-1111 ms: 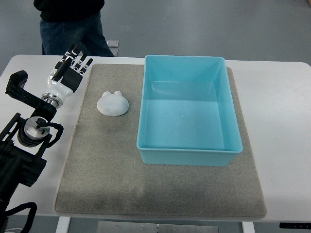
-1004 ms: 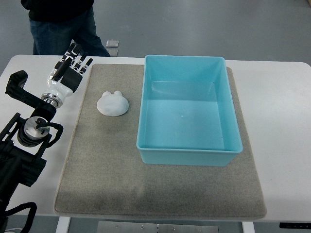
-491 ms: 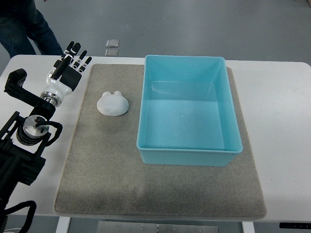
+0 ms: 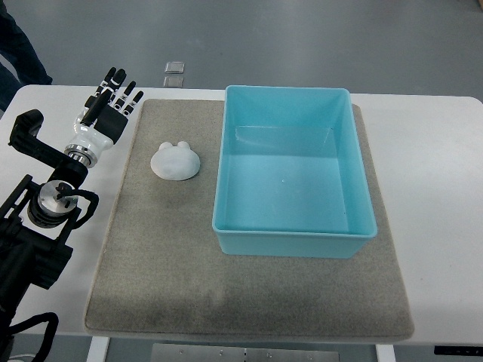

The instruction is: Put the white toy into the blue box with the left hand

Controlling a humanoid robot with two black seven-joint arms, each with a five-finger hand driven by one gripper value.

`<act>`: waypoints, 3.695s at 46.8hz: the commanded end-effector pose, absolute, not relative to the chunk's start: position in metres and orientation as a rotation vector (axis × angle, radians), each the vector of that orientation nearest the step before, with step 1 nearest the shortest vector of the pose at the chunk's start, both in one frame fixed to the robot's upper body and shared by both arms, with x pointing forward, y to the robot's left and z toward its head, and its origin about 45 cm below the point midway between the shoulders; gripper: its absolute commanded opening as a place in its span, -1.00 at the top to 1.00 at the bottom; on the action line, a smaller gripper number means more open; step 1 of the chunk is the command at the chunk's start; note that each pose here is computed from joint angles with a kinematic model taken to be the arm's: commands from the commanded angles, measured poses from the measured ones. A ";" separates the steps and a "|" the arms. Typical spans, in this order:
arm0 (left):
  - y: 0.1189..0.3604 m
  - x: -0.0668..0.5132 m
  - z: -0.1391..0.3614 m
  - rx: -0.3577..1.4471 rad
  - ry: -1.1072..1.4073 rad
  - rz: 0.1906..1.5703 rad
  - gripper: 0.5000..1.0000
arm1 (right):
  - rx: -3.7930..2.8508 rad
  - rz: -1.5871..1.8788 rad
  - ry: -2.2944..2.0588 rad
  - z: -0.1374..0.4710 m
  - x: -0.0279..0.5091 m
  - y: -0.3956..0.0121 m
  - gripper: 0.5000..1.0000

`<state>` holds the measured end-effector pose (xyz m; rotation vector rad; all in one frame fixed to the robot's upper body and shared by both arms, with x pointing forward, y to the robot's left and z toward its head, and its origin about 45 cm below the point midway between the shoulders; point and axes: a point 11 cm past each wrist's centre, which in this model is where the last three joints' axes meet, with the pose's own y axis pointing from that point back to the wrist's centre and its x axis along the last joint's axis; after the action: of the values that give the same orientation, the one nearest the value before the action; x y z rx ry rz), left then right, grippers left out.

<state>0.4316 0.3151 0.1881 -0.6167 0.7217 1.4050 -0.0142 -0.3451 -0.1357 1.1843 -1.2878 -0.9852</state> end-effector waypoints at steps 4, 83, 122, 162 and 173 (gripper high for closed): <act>0.314 0.432 0.189 -0.620 0.721 1.401 -0.98 | 1.184 -0.985 -1.288 -0.136 -0.014 -0.345 -0.74; 0.371 0.428 0.252 0.102 0.252 1.134 -0.98 | 1.184 -0.985 -1.288 -0.136 -0.014 -0.345 -0.74; 0.354 0.411 0.293 0.513 -0.236 0.906 -0.95 | 1.184 -0.985 -1.288 -0.136 -0.014 -0.345 -0.74; 0.311 0.398 0.283 0.785 -0.666 0.693 -0.96 | 1.184 -0.985 -1.288 -0.136 -0.014 -0.345 -0.74; 0.293 0.398 0.270 0.810 -0.689 0.632 -0.94 | 1.184 -0.985 -1.288 -0.136 -0.014 -0.345 -0.74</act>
<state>0.3970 0.3017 0.2757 0.8069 -0.6803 0.6508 -0.0143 -0.3451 -0.1357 1.1841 -1.2877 -0.9853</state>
